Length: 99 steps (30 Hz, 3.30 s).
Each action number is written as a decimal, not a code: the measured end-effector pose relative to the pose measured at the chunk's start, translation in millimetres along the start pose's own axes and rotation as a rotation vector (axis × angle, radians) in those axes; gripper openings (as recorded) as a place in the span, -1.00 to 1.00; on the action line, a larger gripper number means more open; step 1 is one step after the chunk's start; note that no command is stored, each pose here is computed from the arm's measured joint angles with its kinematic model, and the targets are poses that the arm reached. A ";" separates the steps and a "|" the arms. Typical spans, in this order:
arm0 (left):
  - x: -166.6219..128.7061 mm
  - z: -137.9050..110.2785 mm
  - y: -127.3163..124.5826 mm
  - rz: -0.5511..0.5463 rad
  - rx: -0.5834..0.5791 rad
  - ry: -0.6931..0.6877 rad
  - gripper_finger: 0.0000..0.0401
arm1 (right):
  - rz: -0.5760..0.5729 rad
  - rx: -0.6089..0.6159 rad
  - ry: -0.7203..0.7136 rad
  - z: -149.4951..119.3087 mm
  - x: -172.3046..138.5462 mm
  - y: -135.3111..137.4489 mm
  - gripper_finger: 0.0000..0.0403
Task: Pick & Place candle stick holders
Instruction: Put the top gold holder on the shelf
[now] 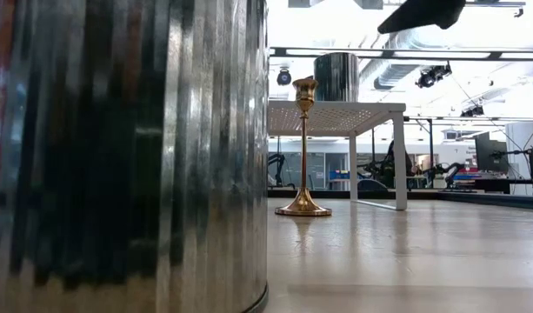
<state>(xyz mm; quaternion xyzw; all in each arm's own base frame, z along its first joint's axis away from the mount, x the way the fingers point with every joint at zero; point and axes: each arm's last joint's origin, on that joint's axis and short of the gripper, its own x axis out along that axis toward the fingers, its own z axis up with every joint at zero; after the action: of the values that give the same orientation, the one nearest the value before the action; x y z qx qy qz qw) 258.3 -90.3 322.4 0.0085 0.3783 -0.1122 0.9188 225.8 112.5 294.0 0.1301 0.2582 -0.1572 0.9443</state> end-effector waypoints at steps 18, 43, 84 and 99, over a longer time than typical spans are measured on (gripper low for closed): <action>2.6 1.1 4.6 0.164 -0.040 -0.025 0.96 | -0.184 -0.238 0.070 -40.5 92.1 20.0 0.96; 25.4 -24.9 8.1 0.190 -0.129 -0.051 0.96 | -0.198 -0.224 0.026 -30.3 133.5 6.1 0.96; 25.6 -30.7 7.4 0.152 -0.143 0.014 0.96 | -0.166 -0.216 0.077 -21.6 144.5 -10.8 -0.79; 25.8 -30.1 7.4 0.153 -0.155 0.007 0.96 | -0.147 -0.214 0.053 -19.6 144.5 -8.3 -0.88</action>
<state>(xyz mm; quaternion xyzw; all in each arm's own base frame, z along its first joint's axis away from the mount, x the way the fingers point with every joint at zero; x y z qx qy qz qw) 256.8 -85.2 282.3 -0.0336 0.3874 -0.0120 0.9212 332.1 78.1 199.9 0.0133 0.3072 -0.1940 0.9316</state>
